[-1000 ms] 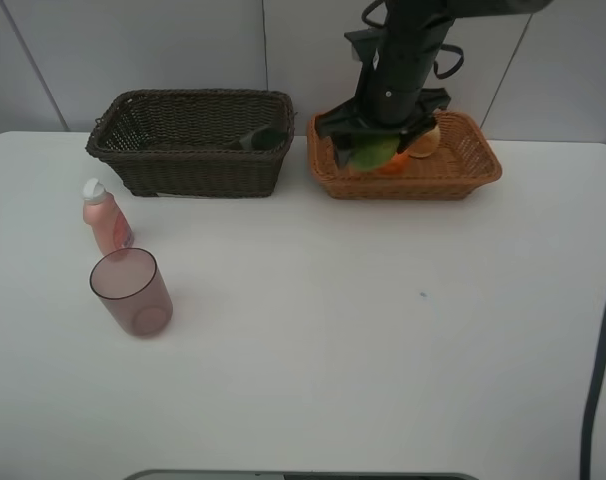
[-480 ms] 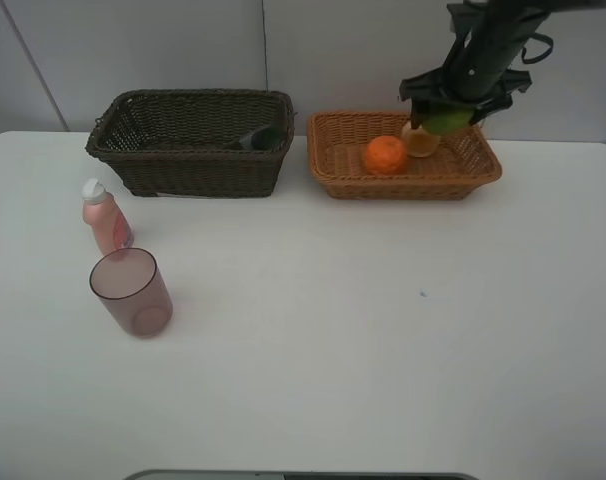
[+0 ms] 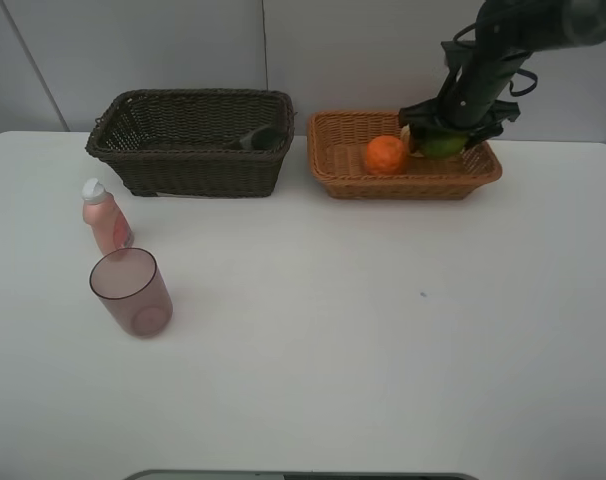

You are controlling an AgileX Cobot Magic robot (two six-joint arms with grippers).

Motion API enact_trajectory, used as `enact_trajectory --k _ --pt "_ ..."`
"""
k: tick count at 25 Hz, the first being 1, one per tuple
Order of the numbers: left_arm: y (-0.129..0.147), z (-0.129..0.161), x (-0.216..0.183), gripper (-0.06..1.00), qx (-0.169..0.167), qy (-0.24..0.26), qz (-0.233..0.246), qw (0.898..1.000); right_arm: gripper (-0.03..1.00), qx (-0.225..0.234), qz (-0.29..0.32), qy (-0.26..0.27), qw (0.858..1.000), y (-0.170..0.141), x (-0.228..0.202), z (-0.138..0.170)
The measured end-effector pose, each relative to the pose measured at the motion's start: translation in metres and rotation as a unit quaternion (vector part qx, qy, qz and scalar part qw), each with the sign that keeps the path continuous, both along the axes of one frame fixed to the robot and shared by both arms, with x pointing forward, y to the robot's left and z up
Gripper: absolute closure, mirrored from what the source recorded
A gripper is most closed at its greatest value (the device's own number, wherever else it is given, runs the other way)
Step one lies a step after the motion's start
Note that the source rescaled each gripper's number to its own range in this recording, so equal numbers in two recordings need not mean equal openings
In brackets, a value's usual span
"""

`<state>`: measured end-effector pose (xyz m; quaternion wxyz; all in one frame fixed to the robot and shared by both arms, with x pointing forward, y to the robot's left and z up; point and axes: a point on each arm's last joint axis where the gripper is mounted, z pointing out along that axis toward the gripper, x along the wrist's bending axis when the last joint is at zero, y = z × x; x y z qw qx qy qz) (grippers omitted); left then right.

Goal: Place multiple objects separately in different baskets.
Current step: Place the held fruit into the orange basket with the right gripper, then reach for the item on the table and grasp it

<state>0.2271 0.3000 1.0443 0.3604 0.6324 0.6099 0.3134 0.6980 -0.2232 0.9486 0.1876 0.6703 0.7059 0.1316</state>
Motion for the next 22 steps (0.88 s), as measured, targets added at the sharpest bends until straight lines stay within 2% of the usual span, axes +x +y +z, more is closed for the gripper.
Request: enact_trajectory --k 6,7,10,13,22 --pt "0.0 0.0 0.0 -0.06 0.0 0.0 0.0 1.0 0.25 0.001 0.004 0.0 1.0 0.004 -0.001 -0.001" --pt "0.0 0.0 0.0 -0.06 0.0 0.0 0.0 1.0 0.23 0.002 0.005 0.0 1.0 0.005 -0.001 -0.001" --pt "0.0 0.0 0.0 -0.06 0.0 0.0 0.0 1.0 0.09 0.003 0.006 -0.001 1.0 0.007 -0.001 -0.001" --pt "0.0 0.0 0.0 -0.06 0.0 0.0 0.0 1.0 0.04 0.003 0.012 -0.004 1.0 0.011 -0.002 0.002" --pt "0.0 0.0 0.0 -0.06 0.0 0.0 0.0 1.0 0.04 0.007 0.033 -0.019 0.999 0.033 -0.014 0.03"
